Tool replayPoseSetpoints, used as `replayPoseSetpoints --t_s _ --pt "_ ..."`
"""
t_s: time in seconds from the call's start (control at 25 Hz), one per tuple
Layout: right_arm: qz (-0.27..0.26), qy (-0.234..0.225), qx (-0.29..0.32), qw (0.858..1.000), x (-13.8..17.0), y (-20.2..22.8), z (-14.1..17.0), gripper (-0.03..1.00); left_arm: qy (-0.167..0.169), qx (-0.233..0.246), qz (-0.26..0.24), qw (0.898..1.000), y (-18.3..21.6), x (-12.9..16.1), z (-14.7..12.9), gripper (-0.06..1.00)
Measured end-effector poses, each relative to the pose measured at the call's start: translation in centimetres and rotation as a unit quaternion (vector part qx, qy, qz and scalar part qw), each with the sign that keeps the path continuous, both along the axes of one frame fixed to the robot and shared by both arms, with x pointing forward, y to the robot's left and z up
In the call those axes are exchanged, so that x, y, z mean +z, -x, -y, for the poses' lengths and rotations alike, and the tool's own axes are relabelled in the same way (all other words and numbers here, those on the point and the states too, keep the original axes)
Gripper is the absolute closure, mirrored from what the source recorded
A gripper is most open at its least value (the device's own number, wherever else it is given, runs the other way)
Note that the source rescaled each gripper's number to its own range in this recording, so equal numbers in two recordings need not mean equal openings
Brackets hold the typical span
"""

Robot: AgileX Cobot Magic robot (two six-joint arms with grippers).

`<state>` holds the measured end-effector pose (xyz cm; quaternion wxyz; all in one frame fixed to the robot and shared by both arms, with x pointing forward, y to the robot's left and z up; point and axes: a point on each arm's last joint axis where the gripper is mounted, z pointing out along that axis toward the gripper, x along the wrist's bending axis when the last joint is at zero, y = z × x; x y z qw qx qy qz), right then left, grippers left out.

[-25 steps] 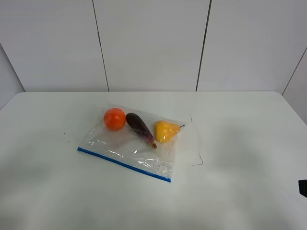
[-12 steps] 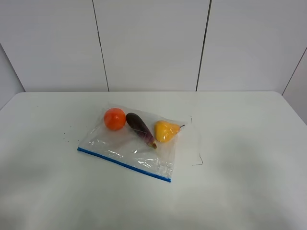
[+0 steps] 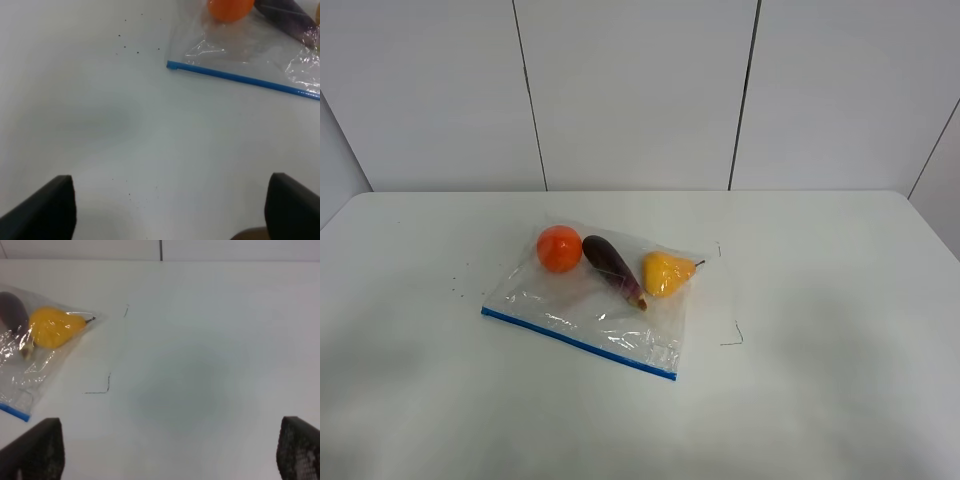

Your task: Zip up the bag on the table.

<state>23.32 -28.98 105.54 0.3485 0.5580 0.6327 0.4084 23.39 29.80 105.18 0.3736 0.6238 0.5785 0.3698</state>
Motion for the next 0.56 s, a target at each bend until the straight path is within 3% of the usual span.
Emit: replayPoseSetpoints --t_s 0.56 --pt "0.000 0.006 -0.004 1.000 -0.03 -0.03 0.10 -0.03 0.000 0.000 0.000 1.000 0.00 0.00 0.00 -0.05"
